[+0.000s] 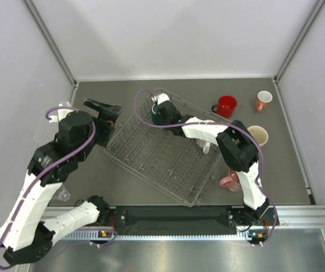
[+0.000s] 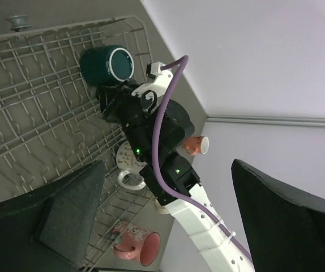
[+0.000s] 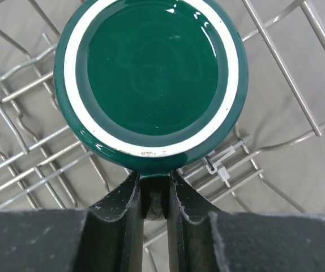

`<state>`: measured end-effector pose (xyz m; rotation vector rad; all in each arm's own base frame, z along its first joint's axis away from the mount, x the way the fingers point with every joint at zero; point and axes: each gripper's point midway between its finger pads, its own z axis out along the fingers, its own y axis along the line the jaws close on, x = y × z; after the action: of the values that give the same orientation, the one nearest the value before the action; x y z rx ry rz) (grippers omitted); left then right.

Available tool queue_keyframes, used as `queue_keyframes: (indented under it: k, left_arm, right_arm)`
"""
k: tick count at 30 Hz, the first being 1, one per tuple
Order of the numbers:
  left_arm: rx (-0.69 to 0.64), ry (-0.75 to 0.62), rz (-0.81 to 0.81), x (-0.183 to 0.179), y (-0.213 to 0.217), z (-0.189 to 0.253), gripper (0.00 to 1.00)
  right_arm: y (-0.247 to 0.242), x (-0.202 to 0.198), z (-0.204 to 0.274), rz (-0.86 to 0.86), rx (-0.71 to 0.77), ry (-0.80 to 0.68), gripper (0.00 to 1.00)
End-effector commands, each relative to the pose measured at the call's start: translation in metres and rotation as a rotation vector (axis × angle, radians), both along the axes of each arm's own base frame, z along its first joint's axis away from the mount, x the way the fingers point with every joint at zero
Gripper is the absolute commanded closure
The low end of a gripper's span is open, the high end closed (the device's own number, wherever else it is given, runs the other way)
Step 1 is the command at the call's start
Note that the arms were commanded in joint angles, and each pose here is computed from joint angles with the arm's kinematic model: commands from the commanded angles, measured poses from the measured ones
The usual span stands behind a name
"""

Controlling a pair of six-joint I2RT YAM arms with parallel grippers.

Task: Load the cups into the dish rack

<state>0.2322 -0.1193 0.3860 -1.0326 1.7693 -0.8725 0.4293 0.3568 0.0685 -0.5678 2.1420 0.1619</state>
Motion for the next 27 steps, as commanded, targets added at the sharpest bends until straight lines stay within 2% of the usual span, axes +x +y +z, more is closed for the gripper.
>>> queue_keyframes:
  k: [1, 6, 11, 15, 19, 21, 22, 24, 25, 27]
  left_arm:
    - [0.083, 0.085, 0.031, 0.002, 0.007, -0.009, 0.01]
    - [0.184, 0.171, 0.071, 0.009, 0.012, -0.020, 0.01]
    - [0.221, 0.170, 0.159, 0.012, 0.029, -0.023, 0.01]
    - [0.306, 0.219, 0.253, 0.016, 0.046, -0.032, 0.01]
    - [0.400, 0.242, 0.351, 0.021, 0.064, -0.029, 0.01]
    - [0.449, 0.235, 0.365, 0.027, 0.067, -0.029, 0.01]
    - [0.509, 0.211, 0.337, 0.034, 0.065, -0.027, 0.01]
    - [0.548, 0.205, 0.303, 0.038, 0.062, -0.028, 0.01]
    - [0.506, 0.218, 0.320, 0.037, 0.060, -0.032, 0.01]
    - [0.526, 0.319, 0.341, 0.031, 0.068, -0.051, 0.01]
  right_arm:
    - [0.022, 0.023, 0.049, -0.020, 0.109, -0.131, 0.89]
    - [0.020, 0.022, 0.048, -0.020, 0.097, -0.125, 0.61]
    - [0.014, 0.014, 0.058, -0.024, 0.098, -0.114, 0.35]
    - [0.007, 0.006, 0.070, -0.031, 0.107, -0.105, 0.27]
    - [-0.003, -0.008, 0.110, -0.040, 0.170, -0.119, 0.23]
    - [-0.010, -0.019, 0.121, -0.033, 0.184, -0.116, 0.23]
    - [-0.015, -0.024, 0.142, -0.036, 0.217, -0.137, 0.23]
    - [-0.024, -0.034, 0.151, -0.032, 0.218, -0.139, 0.22]
    - [-0.033, -0.043, 0.167, -0.035, 0.226, -0.147, 0.22]
    - [-0.046, -0.052, 0.177, -0.040, 0.220, -0.152, 0.21]
